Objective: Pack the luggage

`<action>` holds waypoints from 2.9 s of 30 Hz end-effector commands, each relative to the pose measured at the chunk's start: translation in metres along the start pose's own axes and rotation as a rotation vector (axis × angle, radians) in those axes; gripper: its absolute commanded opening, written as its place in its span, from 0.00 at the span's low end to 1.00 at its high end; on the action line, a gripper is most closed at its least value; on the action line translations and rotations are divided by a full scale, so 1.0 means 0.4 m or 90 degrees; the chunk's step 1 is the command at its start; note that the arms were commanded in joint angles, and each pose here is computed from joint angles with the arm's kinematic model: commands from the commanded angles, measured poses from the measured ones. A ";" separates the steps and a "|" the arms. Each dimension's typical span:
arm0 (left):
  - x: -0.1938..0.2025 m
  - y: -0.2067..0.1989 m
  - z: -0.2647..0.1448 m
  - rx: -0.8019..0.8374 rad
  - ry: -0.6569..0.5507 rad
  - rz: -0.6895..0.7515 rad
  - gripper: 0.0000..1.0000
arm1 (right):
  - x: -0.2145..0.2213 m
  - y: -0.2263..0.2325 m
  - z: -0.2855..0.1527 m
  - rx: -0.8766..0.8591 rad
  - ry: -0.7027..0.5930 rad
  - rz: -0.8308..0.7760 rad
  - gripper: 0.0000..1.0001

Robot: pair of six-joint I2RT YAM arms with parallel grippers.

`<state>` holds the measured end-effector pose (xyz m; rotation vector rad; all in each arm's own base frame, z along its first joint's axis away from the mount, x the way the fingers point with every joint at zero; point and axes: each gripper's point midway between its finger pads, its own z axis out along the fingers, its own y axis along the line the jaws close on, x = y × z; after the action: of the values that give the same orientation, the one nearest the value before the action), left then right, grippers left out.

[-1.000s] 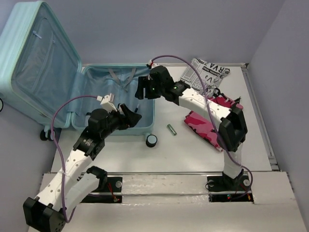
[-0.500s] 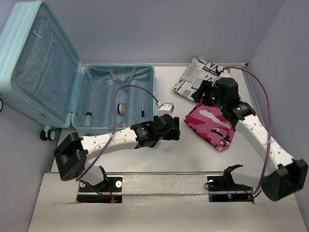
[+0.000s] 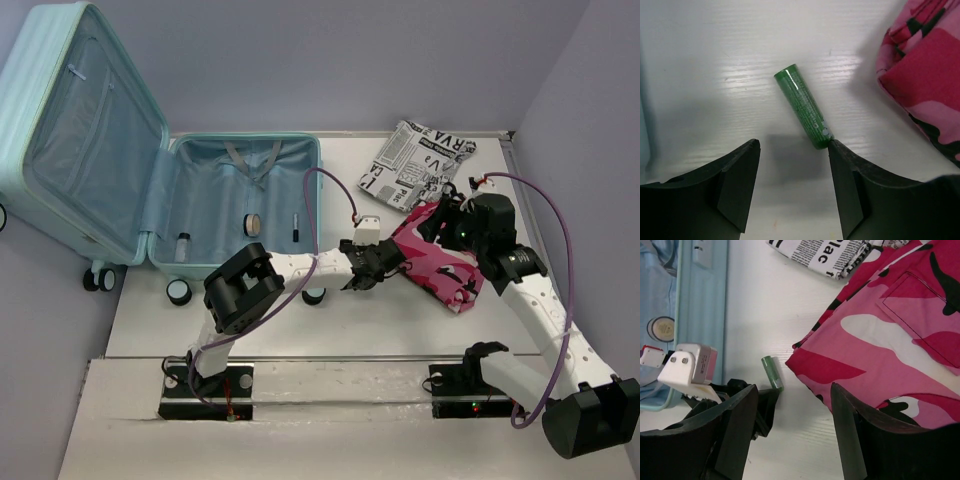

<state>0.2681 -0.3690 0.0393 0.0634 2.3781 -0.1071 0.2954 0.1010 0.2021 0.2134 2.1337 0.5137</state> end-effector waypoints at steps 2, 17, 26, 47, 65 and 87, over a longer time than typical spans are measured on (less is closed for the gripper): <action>-0.116 0.014 0.013 -0.043 -0.077 -0.057 0.66 | 0.009 0.038 -0.010 -0.063 0.006 0.000 0.65; -0.084 -0.017 0.114 0.006 -0.031 -0.043 0.16 | 0.033 0.057 -0.007 -0.101 0.020 0.007 0.64; -0.402 0.101 -0.192 0.069 -0.214 -0.110 0.06 | 0.044 0.046 -0.005 -0.095 0.009 0.022 0.64; -0.544 0.681 -0.208 -0.048 -0.303 -0.381 0.87 | 0.029 -0.007 -0.002 -0.011 -0.005 0.031 0.68; -0.412 -0.080 -0.201 0.447 -0.082 -0.045 0.96 | -0.148 -0.367 -0.003 0.357 -0.168 0.203 1.00; -0.190 -0.201 0.065 0.434 0.063 0.037 0.99 | 0.094 -0.638 0.017 0.461 -0.032 0.395 1.00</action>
<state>0.3324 -0.4301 0.0496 0.4144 2.4172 -0.7774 0.2887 -0.1110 0.0621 1.2995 2.1191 0.0447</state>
